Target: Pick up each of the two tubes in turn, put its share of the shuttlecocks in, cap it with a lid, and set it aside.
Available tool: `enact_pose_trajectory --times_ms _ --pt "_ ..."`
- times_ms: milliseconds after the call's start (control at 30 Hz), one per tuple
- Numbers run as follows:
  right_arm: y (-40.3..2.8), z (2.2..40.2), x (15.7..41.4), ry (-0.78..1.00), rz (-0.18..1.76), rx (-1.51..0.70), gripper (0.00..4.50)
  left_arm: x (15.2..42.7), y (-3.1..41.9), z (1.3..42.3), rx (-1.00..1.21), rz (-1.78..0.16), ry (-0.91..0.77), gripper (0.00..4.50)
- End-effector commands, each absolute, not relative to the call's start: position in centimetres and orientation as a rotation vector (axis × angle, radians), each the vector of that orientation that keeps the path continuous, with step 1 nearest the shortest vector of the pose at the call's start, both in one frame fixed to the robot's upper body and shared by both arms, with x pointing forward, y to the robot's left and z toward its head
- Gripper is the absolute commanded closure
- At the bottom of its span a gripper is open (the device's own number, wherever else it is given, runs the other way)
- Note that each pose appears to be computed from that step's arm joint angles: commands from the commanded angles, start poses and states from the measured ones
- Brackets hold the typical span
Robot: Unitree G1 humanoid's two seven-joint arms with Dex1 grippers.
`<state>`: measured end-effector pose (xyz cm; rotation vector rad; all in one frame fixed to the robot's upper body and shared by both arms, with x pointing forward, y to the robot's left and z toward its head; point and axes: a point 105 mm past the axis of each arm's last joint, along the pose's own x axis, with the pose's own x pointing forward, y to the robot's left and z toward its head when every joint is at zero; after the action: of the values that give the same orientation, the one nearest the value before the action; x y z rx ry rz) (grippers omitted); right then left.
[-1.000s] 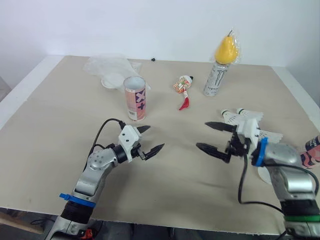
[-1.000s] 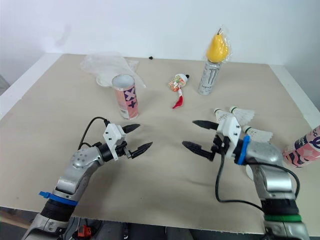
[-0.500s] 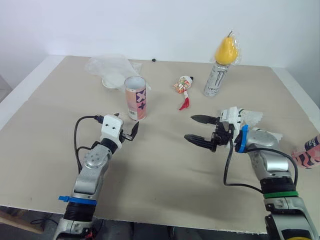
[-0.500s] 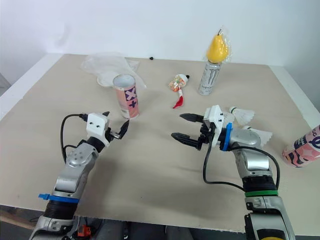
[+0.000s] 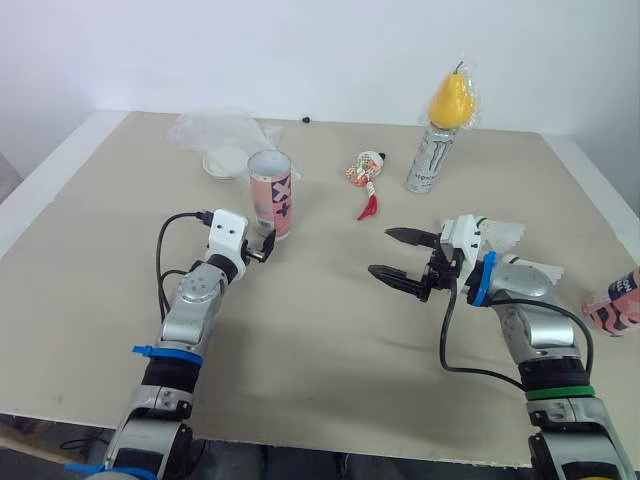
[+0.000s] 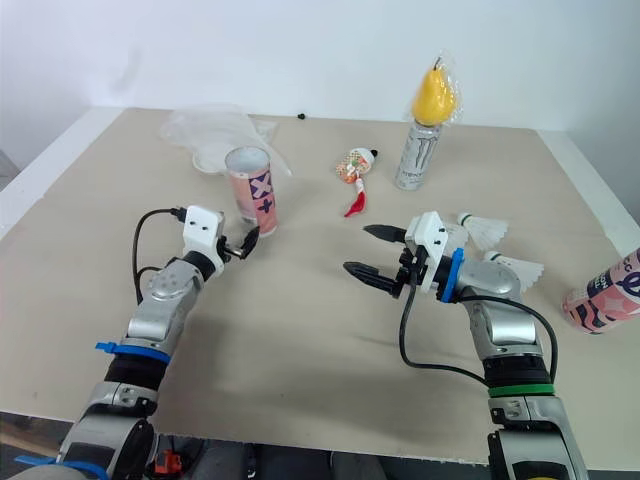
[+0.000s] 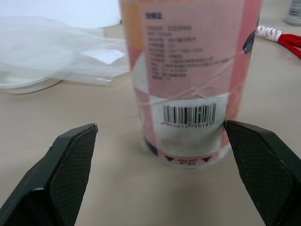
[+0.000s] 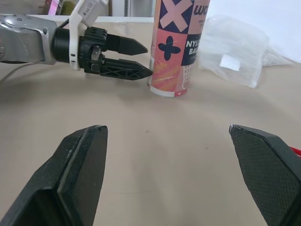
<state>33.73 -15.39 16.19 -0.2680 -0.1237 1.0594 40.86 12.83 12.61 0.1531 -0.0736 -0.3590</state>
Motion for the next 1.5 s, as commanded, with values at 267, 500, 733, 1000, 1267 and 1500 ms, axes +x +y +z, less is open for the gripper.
enact_pose_trajectory --times_ms 267,500,733,1000,1267,1500 --pt "-15.6 17.9 33.1 -0.186 1.027 -0.318 0.06 42.4 11.7 13.9 0.155 -0.479 -0.089 0.0" --pt "-15.1 18.0 32.6 -0.185 1.031 -0.297 0.06 43.6 11.6 13.9 0.178 -0.499 -0.071 0.0" --pt "-14.1 17.7 31.8 -0.182 1.045 -0.289 0.06 45.0 11.6 14.1 0.171 -0.491 -0.046 0.0" --pt "-13.9 17.5 31.4 -0.177 1.046 -0.291 0.06 45.3 10.9 14.1 0.169 -0.509 -0.044 0.0" --pt "-13.4 17.2 31.1 -0.174 1.05 -0.293 0.06 45.3 10.6 14.6 0.158 -0.53 -0.073 0.0" --pt "-13.5 17.1 31.0 -0.17 1.05 -0.296 0.0 45.5 11.2 14.0 0.128 -0.514 -0.036 0.5"
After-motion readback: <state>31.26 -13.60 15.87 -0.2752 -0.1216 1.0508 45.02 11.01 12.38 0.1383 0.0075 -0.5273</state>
